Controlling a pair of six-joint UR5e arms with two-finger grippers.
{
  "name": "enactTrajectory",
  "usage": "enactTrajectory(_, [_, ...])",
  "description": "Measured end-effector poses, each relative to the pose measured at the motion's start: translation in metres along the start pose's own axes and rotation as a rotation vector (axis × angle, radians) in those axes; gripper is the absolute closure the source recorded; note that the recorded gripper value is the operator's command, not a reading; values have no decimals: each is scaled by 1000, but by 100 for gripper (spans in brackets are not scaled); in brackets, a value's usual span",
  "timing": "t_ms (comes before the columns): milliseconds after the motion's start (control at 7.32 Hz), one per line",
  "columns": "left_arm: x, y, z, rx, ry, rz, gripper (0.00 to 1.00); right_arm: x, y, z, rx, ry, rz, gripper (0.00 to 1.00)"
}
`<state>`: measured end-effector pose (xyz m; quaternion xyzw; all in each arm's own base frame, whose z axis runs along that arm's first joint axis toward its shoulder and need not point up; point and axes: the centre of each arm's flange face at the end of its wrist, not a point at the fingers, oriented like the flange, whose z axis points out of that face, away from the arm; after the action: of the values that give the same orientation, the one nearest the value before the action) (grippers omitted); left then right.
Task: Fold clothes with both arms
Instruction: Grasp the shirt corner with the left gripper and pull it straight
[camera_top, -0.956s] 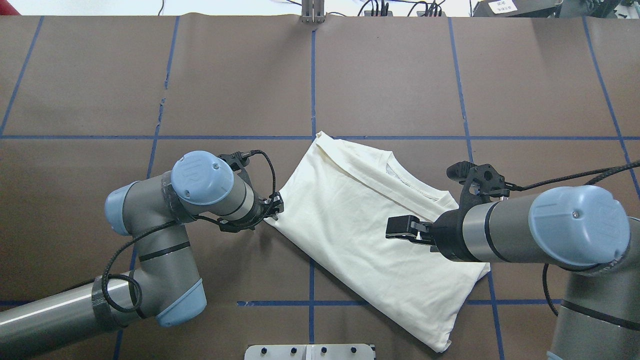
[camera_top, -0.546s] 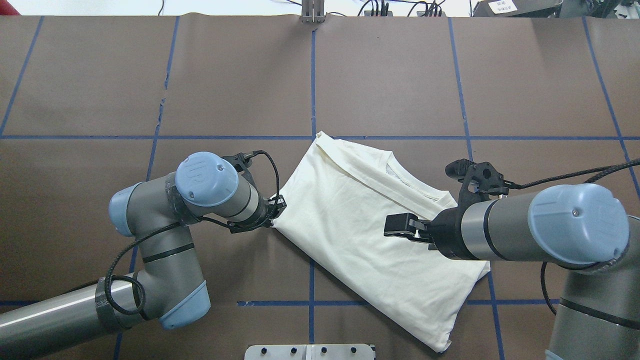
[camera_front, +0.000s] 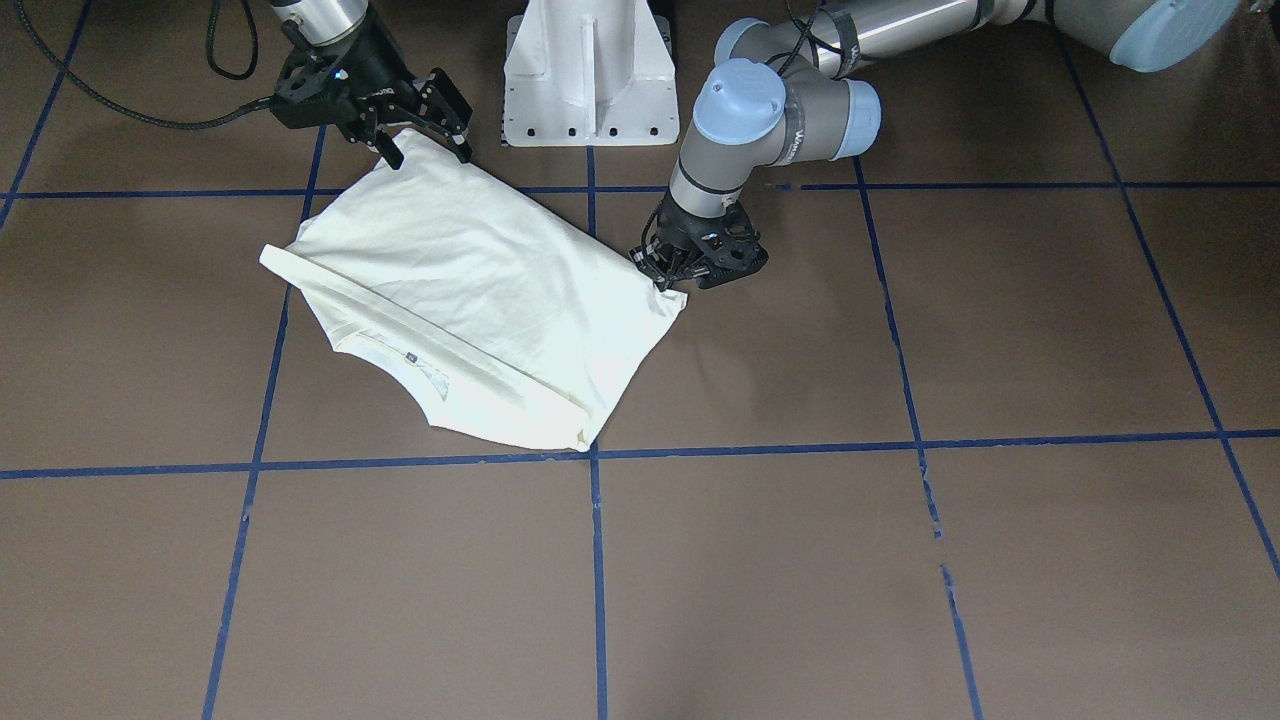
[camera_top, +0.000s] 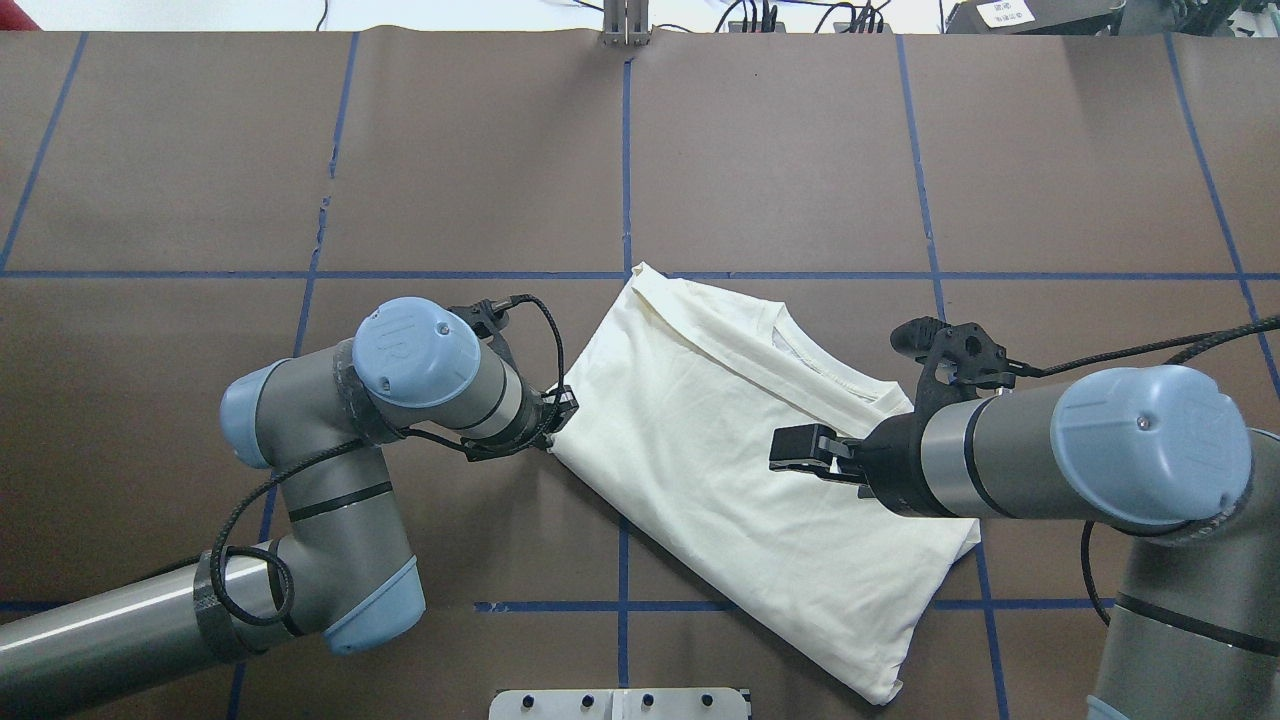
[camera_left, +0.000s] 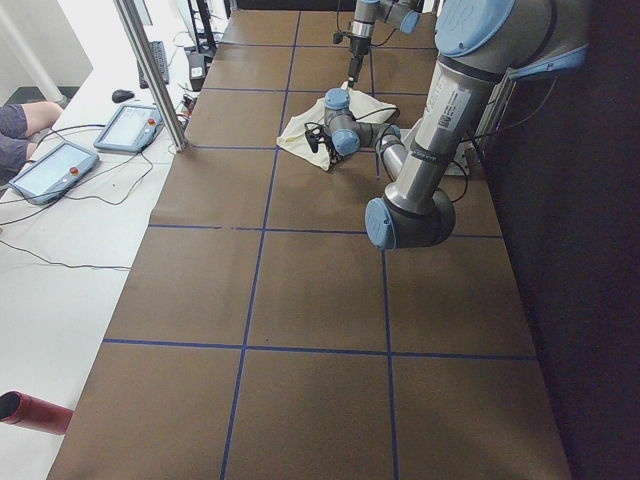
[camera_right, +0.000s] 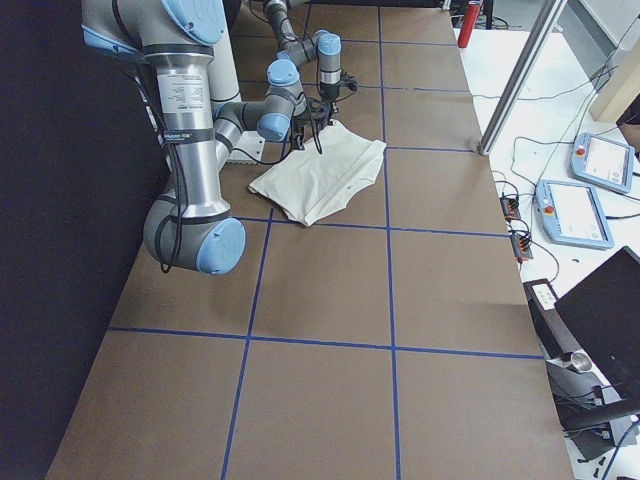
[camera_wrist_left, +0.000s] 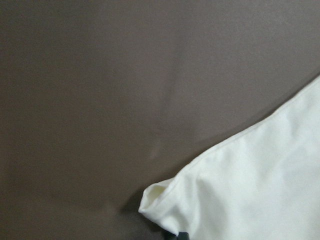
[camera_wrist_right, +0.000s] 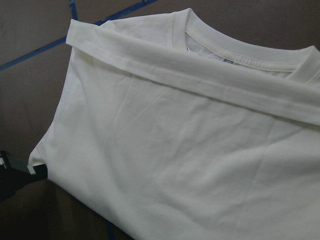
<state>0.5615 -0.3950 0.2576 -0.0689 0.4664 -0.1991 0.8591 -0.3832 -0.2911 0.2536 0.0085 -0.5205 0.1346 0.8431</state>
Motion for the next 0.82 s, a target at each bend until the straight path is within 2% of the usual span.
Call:
enactTrajectory(410, [0,-87,-12,101,-17,25,100,1,-1,1,3,4,1,0])
enactTrajectory(820, [56,-183,-9,190,-35,93,100,4,-3,6,15,14,5,0])
